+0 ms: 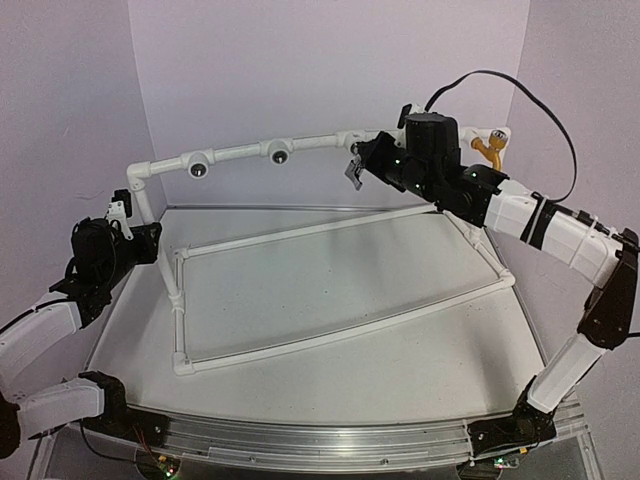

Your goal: Install the water faucets

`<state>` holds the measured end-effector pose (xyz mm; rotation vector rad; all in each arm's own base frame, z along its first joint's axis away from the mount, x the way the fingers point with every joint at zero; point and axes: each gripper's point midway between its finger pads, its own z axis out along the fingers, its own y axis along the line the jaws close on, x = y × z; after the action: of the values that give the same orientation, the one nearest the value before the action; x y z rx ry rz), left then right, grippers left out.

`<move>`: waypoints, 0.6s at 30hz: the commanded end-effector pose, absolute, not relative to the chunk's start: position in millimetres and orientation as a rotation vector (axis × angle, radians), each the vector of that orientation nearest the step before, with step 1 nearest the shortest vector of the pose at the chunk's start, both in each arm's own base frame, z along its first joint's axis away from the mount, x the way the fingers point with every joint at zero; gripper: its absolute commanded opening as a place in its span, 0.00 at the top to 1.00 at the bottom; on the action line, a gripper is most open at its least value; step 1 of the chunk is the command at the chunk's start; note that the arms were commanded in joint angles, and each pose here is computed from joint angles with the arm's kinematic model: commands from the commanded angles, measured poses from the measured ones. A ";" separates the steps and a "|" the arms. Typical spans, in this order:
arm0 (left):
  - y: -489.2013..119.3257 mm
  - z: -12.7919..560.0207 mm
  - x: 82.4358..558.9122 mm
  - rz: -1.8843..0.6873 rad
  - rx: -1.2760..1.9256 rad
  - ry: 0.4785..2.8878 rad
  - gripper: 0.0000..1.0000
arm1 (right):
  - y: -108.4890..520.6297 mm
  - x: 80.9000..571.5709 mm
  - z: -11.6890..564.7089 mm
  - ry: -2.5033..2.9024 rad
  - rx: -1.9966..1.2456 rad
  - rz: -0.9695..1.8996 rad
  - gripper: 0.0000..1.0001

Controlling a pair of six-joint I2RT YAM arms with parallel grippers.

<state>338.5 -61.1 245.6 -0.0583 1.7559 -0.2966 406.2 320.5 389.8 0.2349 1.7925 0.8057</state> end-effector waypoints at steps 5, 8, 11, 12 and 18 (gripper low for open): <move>-91.5 223.3 327.2 -0.531 -0.080 1.871 1.00 | 313.1 380.1 438.8 1.657 -0.314 0.517 0.42; -91.1 222.1 327.1 -0.530 -0.083 1.873 1.00 | 311.2 357.1 438.7 1.537 -0.690 0.291 0.25; -92.0 220.5 327.7 -0.534 -0.081 1.879 1.00 | 308.8 334.9 440.4 1.377 -0.986 0.110 0.13; -92.2 220.3 328.0 -0.534 -0.081 1.880 1.00 | 308.1 329.4 439.4 1.317 -1.080 0.039 0.10; -91.5 220.6 329.5 -0.526 -0.081 1.881 1.00 | 310.2 323.5 408.0 1.066 -1.528 -0.429 0.02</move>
<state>338.1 -61.8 245.3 -0.0539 1.7597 -0.2994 327.2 302.7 437.5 -1.0973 1.3298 -0.0102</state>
